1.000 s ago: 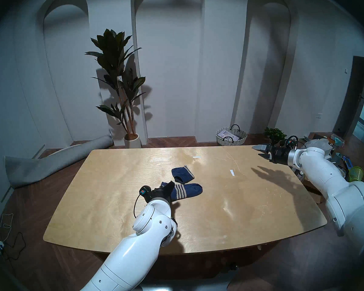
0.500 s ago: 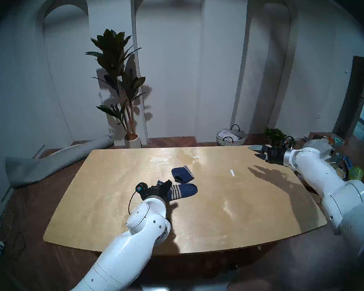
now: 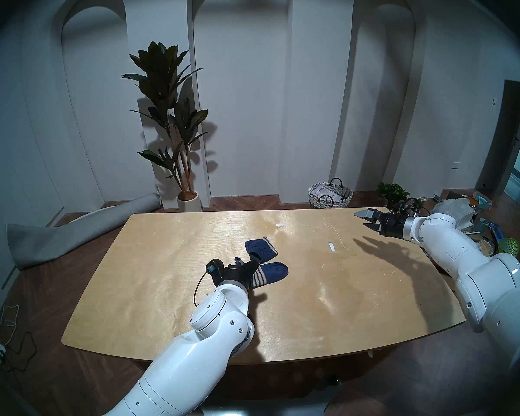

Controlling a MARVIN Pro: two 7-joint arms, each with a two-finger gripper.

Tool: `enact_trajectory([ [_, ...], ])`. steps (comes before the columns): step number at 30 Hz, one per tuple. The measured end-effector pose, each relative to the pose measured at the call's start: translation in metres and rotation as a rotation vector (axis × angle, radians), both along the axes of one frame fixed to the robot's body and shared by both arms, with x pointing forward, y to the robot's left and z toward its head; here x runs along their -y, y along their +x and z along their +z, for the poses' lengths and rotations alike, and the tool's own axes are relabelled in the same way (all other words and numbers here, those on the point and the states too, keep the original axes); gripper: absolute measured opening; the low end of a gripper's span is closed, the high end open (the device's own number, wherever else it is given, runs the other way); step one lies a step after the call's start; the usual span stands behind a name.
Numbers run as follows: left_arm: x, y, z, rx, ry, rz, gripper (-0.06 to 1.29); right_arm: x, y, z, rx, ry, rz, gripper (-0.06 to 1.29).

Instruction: Fold socks in half once and place them neatly on the table

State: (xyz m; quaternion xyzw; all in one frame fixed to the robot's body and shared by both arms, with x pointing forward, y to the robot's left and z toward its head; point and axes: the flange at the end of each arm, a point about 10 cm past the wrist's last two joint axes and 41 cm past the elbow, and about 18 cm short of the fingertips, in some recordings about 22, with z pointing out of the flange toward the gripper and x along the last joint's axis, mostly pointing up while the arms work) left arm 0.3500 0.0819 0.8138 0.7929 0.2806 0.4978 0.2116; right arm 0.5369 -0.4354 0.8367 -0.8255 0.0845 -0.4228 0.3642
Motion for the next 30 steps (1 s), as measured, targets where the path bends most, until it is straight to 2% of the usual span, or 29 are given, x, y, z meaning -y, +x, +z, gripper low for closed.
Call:
enact_trajectory([
  [7, 0.021, 0.002, 0.005, 0.015, 0.004, -0.073, -0.03, 0.002, 0.000, -0.003, -0.006, -0.005, -0.013, 1.23],
  [13, 0.037, 0.008, -0.003, 0.003, 0.021, -0.124, -0.03, 0.004, 0.000, -0.005, -0.007, -0.011, -0.027, 1.23],
  [21, 0.051, 0.017, -0.012, 0.004, 0.068, -0.167, -0.03, 0.008, 0.000, -0.004, 0.008, -0.010, -0.043, 1.23],
  [30, 0.064, 0.020, -0.006, 0.035, 0.080, -0.202, -0.03, 0.007, 0.004, 0.001, 0.030, -0.010, -0.047, 1.23],
])
